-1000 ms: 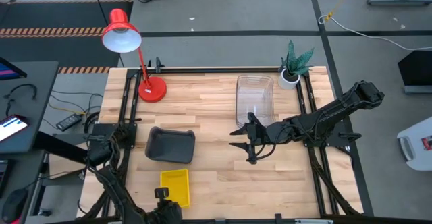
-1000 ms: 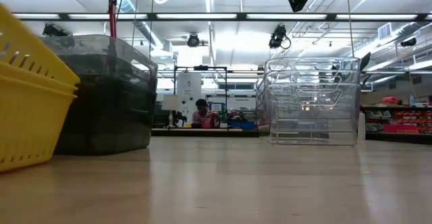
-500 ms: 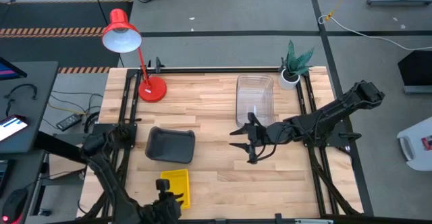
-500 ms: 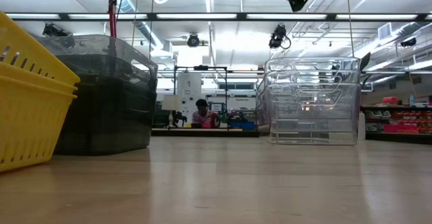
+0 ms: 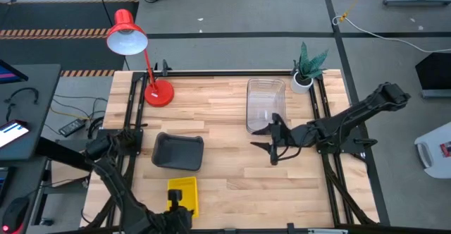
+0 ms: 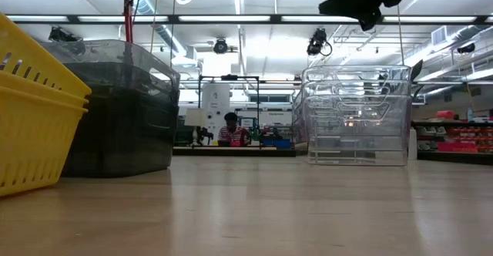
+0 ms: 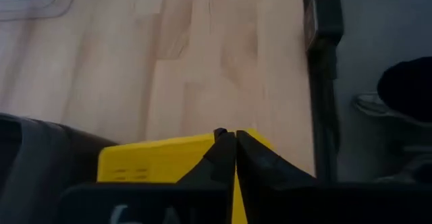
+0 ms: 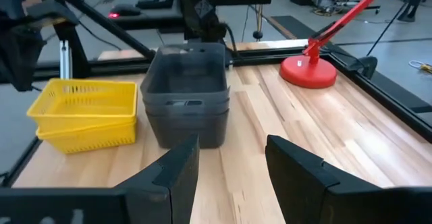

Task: Stack baskets by color
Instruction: Stack the right yellow bin on the left yellow bin

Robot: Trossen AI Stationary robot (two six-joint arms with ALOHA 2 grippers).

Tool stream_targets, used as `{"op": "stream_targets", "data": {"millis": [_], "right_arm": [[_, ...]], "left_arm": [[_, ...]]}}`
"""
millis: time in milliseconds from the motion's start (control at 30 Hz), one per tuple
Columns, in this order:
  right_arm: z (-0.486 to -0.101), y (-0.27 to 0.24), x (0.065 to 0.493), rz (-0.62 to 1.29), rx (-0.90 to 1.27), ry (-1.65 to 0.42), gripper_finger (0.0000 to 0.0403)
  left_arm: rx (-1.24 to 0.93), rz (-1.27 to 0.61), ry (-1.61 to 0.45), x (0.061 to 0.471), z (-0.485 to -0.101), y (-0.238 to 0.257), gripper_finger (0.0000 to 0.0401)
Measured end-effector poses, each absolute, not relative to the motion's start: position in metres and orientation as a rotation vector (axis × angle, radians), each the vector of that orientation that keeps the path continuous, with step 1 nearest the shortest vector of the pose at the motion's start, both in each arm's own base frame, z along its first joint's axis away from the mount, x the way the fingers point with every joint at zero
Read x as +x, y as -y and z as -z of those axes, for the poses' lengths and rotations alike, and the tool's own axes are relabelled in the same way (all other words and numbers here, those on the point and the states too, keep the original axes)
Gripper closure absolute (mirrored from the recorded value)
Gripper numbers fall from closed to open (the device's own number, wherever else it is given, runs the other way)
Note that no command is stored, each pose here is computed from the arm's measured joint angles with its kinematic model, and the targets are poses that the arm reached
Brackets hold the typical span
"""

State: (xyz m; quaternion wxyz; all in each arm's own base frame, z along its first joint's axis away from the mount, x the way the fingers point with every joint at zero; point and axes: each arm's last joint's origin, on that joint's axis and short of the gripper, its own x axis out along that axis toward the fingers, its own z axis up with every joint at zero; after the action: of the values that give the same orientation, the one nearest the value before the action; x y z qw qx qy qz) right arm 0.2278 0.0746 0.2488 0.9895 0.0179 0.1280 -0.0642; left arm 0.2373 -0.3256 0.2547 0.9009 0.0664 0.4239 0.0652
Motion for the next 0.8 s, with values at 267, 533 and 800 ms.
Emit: {"op": "stream_targets", "data": {"millis": [267,533,800], "right_arm": [[-0.25,-0.072,0.221,0.127,0.058,-0.219,0.0226],[-0.25,-0.072,0.222,0.123,0.059,-0.217,0.0226],[-0.25,-0.072,0.222,0.123,0.065,-0.209,0.0226]], "left_arm": [[0.187,-0.238,-0.704,0.232,-0.24,0.331,0.0395],[0.395,-0.282,-0.696,0.233,-0.211,0.325,0.0395],[0.626,-0.275,-0.71,0.25,-0.226,0.308,0.0395]]}}
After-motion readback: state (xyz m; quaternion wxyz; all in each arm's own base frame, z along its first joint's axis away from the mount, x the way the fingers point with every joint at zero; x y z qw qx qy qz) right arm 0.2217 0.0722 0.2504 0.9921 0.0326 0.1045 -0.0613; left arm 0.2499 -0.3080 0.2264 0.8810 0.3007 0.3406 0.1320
